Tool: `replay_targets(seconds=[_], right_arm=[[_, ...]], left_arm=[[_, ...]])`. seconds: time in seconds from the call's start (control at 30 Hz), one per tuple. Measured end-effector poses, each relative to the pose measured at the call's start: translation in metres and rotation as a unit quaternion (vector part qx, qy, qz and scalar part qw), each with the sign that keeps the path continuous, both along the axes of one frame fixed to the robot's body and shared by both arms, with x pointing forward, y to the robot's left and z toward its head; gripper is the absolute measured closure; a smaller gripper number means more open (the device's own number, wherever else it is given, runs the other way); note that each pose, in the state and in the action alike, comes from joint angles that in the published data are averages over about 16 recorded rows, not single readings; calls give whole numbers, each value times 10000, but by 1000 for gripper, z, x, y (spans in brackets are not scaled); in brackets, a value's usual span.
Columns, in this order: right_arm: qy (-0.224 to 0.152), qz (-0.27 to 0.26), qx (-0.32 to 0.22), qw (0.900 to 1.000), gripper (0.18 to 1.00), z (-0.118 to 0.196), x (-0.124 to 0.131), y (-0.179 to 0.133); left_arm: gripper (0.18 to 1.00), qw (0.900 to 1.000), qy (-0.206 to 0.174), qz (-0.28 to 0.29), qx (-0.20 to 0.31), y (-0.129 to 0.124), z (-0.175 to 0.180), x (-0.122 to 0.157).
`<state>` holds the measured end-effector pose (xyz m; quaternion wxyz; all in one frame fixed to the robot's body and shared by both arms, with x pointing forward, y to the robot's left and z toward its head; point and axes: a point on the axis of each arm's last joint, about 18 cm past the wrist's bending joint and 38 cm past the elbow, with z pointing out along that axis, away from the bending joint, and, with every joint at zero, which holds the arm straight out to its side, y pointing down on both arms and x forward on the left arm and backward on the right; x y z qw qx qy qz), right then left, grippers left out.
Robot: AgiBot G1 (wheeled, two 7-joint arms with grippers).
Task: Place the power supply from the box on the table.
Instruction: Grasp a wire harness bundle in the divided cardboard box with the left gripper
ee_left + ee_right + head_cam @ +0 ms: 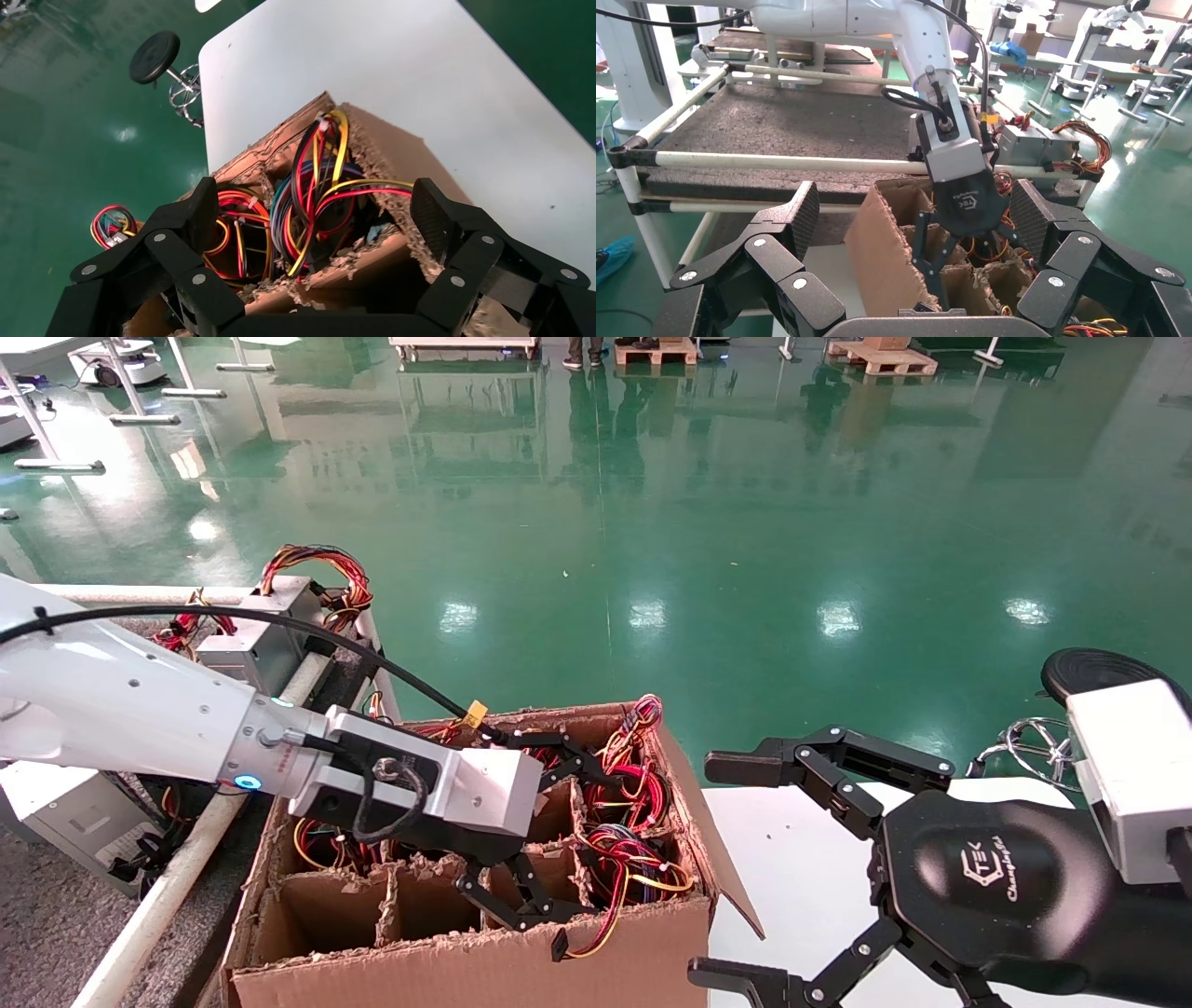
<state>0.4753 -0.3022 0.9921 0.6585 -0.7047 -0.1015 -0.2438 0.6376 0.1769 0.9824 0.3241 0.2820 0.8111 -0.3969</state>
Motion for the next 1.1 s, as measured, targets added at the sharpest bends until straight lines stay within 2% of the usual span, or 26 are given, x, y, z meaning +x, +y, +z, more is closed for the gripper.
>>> replay_targets(seconds=[0.57, 1.1], right_arm=[[0, 0, 0, 10000, 178, 0, 0, 0], [0, 0, 0, 10000, 178, 0, 0, 0]], left_arm=[[185, 9991, -321, 284, -7, -13, -5, 20], [185, 9995, -249, 154, 87, -28, -15, 20]])
